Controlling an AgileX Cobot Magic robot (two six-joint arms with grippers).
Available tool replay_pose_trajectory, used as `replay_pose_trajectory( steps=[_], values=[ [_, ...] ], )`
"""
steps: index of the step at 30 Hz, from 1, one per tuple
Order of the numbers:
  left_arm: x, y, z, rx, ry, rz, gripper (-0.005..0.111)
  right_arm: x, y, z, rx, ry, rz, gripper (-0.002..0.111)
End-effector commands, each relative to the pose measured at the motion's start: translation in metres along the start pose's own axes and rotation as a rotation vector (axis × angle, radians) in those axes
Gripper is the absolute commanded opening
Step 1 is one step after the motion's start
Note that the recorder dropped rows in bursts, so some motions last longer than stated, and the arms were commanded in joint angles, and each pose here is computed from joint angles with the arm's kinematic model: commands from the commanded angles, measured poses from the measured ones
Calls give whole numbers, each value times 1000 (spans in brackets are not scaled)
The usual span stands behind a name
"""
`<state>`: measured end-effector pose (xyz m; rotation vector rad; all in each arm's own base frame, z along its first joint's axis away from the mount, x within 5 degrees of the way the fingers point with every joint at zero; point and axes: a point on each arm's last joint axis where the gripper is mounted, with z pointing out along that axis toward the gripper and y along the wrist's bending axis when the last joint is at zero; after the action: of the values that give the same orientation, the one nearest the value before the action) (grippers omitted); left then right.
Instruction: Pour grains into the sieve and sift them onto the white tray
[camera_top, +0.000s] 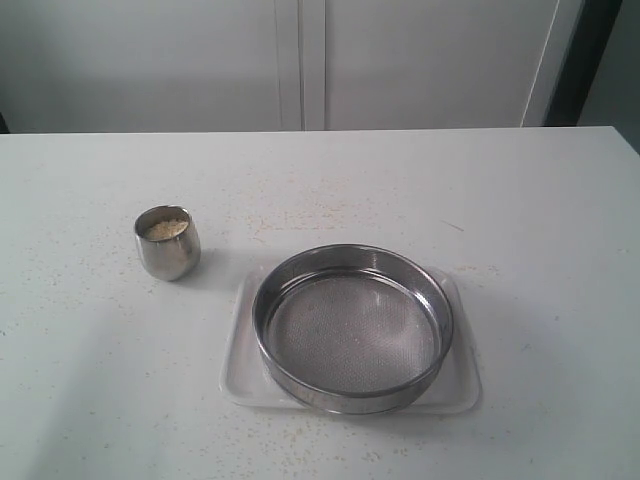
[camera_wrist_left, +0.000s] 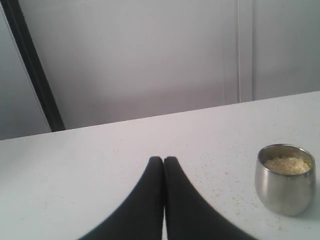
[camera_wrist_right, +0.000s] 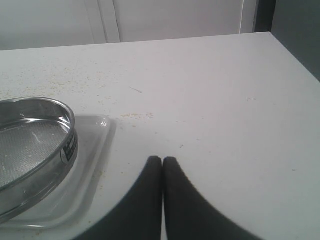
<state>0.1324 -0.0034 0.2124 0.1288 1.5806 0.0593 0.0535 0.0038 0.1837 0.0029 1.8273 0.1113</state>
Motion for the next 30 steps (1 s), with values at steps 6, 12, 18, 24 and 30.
replay_pose_trajectory(
  steps=[6,12,18,24,30],
  values=[
    [23,-10,31,105,42,-28,0,1,0,0,5,-8,-1,0],
    [50,-17,46,170,174,-31,0,1,0,0,5,-8,-1,0],
    [70,-29,72,306,271,9,0,1,0,0,5,-8,-1,0],
    [84,-35,105,389,300,10,0,1,0,0,5,-8,-1,0],
    [92,-41,134,471,294,-7,0,1,0,0,5,-8,-1,0]
  ],
)
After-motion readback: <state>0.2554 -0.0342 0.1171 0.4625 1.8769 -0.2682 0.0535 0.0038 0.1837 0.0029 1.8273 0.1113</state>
